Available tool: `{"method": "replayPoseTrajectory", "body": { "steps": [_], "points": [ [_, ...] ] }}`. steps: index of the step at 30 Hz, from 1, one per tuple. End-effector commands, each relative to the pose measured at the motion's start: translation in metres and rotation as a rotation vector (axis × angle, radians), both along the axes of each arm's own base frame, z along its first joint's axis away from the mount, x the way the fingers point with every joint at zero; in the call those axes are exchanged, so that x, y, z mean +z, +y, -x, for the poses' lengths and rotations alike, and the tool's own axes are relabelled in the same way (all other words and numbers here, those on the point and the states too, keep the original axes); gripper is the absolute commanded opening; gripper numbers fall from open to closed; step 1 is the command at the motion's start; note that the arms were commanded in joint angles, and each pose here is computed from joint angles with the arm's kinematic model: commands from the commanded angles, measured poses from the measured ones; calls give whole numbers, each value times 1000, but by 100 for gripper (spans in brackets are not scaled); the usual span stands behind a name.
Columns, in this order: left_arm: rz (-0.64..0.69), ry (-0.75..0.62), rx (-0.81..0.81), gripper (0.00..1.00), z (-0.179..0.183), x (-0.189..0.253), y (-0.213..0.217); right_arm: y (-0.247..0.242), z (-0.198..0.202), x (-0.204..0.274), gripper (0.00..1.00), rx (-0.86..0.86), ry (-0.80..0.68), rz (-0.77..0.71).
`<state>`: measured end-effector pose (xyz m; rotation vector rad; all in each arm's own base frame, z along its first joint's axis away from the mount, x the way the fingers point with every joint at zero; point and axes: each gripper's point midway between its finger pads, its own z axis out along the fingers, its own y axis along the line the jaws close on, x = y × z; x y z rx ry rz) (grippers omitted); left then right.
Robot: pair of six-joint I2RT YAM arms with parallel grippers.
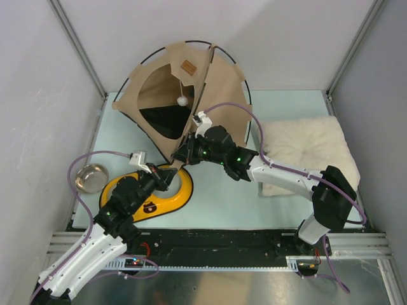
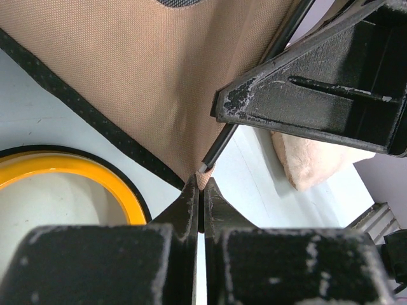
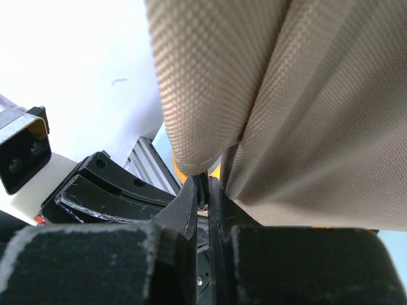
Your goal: Set up the pet tent
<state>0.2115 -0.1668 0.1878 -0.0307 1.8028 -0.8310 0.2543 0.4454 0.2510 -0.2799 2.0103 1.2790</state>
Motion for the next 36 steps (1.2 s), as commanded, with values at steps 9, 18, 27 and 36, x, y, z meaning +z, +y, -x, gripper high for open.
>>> {"method": "replayPoseTrajectory", "body": {
  "steps": [9,18,27,36],
  "points": [
    [-202,245,-20,0,26,-77,15,-66,-80,46,0,-347,-230,-12],
    [-212,251,-19,0,26,-79,15,-68,-76,34,0,-333,-243,31],
    [-228,261,3,0,23,-80,18,-66,-69,18,0,-305,-272,93],
    [-263,256,2,0,19,-77,18,-63,-60,0,0,-278,-310,140]
  ]
}}
